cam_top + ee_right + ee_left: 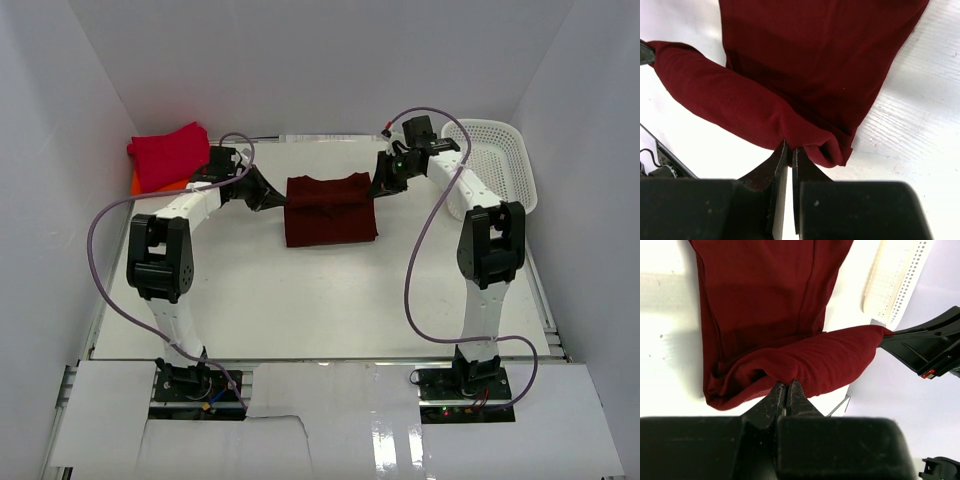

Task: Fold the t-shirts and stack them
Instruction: Fold the long partially folded tshirt into a neat square

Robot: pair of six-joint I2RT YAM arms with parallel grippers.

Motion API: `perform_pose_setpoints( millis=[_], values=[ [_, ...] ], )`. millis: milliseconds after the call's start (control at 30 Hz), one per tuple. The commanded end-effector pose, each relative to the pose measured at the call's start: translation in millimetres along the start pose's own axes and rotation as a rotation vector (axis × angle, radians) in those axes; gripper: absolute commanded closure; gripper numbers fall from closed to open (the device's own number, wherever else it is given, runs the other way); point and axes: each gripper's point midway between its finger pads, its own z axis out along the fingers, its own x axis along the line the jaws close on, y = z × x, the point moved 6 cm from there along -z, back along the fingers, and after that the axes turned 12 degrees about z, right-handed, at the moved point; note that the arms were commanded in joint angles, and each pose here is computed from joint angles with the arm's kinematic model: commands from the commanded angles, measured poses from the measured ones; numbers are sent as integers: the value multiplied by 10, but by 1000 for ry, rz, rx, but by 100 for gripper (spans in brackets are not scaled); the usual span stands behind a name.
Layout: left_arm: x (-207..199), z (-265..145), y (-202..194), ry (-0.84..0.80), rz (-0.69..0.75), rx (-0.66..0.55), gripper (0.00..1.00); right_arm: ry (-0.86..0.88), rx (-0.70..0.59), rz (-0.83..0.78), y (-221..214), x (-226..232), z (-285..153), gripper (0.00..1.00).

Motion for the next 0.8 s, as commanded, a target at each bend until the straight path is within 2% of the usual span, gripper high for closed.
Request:
perform_pose_setpoints(
  millis=[0,233,533,767],
  values=[
    [-89,-14,225,-34,29,-58,100,34,-45,-35,209,56,-14,92],
    [-102,136,442,-56,37,-74,100,46,-60,-30,397,-3,117,92],
    [104,407,547,-25,10,-58,100,65,-71,-8,609,-155,331,92],
    [201,590,717,-14,22,-76,100,106,-144,4,856,-287,396,91]
  ],
)
